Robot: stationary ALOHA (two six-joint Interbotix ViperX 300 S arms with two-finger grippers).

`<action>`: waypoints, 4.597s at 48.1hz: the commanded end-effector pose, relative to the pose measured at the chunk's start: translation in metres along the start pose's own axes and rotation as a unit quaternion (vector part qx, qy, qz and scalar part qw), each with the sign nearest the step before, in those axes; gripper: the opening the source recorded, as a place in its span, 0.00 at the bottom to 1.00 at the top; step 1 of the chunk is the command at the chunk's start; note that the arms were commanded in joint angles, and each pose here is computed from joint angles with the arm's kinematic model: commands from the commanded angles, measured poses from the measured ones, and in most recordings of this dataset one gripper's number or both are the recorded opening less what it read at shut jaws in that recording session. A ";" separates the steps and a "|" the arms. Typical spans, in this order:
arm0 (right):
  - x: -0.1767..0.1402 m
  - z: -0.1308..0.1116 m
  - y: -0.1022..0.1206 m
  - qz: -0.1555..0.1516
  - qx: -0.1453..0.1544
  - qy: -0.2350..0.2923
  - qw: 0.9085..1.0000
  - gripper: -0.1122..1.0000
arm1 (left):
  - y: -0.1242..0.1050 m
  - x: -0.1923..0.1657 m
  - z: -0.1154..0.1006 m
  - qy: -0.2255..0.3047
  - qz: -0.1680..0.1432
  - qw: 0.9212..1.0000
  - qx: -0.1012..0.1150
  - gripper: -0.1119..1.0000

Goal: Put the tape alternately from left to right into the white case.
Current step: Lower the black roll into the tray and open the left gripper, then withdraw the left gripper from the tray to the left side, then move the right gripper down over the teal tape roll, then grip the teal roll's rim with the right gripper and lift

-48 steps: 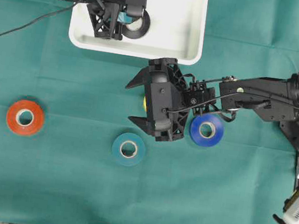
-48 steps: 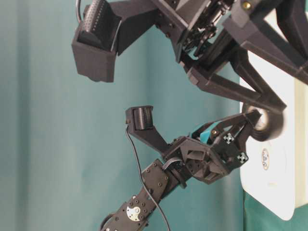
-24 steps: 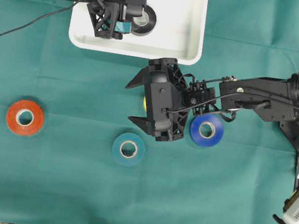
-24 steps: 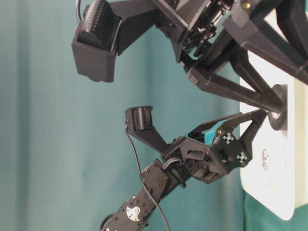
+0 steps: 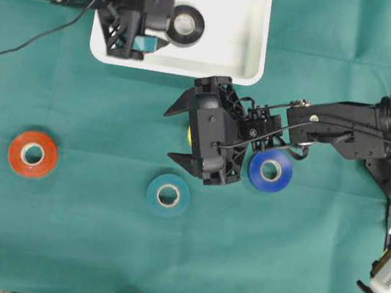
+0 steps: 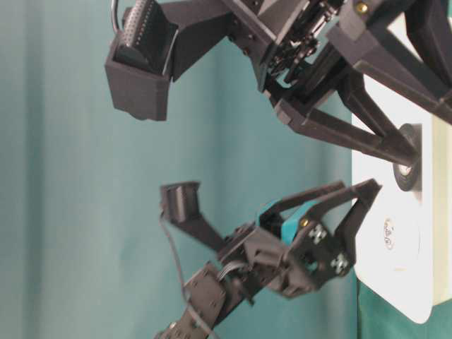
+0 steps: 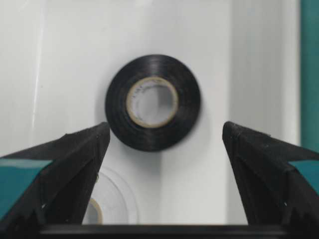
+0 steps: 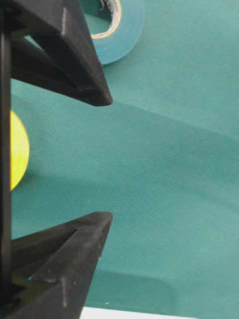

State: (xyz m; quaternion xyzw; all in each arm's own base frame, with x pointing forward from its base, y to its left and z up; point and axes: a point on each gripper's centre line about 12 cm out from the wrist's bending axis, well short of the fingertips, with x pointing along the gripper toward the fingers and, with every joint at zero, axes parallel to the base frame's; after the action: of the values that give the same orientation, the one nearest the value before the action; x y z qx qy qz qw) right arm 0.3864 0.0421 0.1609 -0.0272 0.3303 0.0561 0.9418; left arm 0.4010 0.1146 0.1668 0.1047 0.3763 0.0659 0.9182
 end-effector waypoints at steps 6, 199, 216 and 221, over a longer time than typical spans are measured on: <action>-0.003 0.007 0.001 0.002 -0.001 -0.014 1.000 0.76 | -0.010 -0.031 0.010 -0.030 -0.002 1.000 0.009 0.96; 0.061 -0.024 0.053 0.036 0.023 0.078 0.996 0.76 | -0.113 -0.091 -0.035 -0.044 -0.105 0.993 -0.010 0.96; 0.061 -0.023 0.053 0.035 0.021 0.080 0.996 0.73 | -0.113 -0.091 -0.037 -0.042 -0.106 0.993 -0.010 0.96; 0.061 -0.022 0.053 0.035 0.021 0.079 0.996 0.55 | -0.113 -0.091 -0.037 -0.042 -0.106 0.993 -0.010 0.96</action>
State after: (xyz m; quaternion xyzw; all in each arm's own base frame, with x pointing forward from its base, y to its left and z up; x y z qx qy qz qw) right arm 0.4068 0.0955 0.0920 -0.0017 0.4235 0.0759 0.9027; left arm 0.3128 -0.0069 0.1689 0.0579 0.3579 -0.0318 0.9314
